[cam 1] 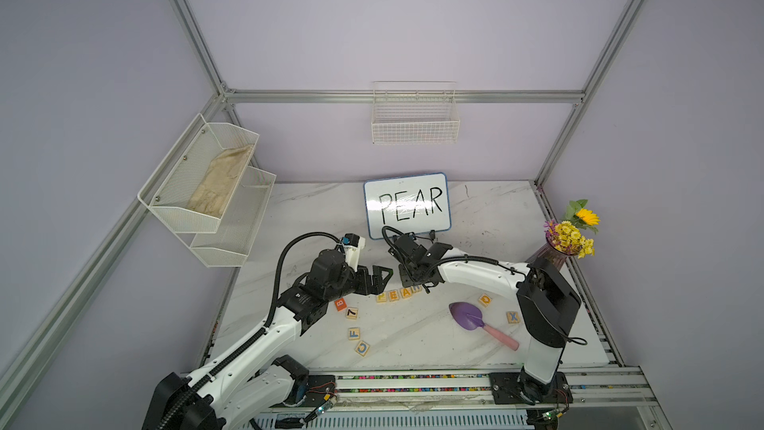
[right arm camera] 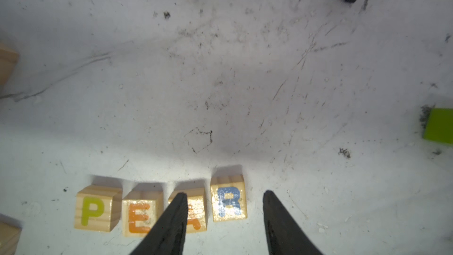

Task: Spell the uppercase word “pear” with letter blocks
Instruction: Place the letter block at the center of the board, then adjust the letter block at the center of the board.

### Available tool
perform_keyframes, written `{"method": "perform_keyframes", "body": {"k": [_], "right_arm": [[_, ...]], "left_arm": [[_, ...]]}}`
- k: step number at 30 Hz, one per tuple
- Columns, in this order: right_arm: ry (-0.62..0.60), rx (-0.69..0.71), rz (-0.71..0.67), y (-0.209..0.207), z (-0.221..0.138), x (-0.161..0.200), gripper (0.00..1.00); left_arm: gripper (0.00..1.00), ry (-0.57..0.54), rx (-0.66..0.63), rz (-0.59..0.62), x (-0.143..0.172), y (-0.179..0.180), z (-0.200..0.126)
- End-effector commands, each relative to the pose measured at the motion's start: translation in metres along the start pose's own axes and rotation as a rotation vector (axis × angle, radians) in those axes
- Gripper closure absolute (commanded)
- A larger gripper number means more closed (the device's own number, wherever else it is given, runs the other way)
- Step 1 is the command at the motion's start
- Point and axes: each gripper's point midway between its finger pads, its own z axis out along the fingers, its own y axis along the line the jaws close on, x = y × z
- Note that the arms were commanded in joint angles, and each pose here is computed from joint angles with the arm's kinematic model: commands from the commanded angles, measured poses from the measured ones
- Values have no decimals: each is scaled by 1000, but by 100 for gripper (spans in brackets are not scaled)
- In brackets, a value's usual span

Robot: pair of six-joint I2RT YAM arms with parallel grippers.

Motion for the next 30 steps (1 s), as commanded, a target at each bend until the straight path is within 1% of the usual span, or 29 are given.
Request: {"method": "perform_keyframes", "body": {"k": [1,9,13,16,24,30], "right_arm": [[-81,-7,16,0,-22,-26,46],[-43,19,3,-12,-11,-22,46],[22,46,-13,-18,3,-5,49],[37,46,-10,-19,13,6,51],[71,81,-22,-22,42,20,54],[88,99,-31,-26,48,28,54]], "left_arm": [[0,-14,21,19,-9,-4,3],[0,16,8,5,-15,-2,15],[0,22,3,1,-15,0,17],[0,26,4,-4,-14,0,18],[0,22,2,-7,-13,0,13],[0,10,-4,-8,-11,2,10]]}}
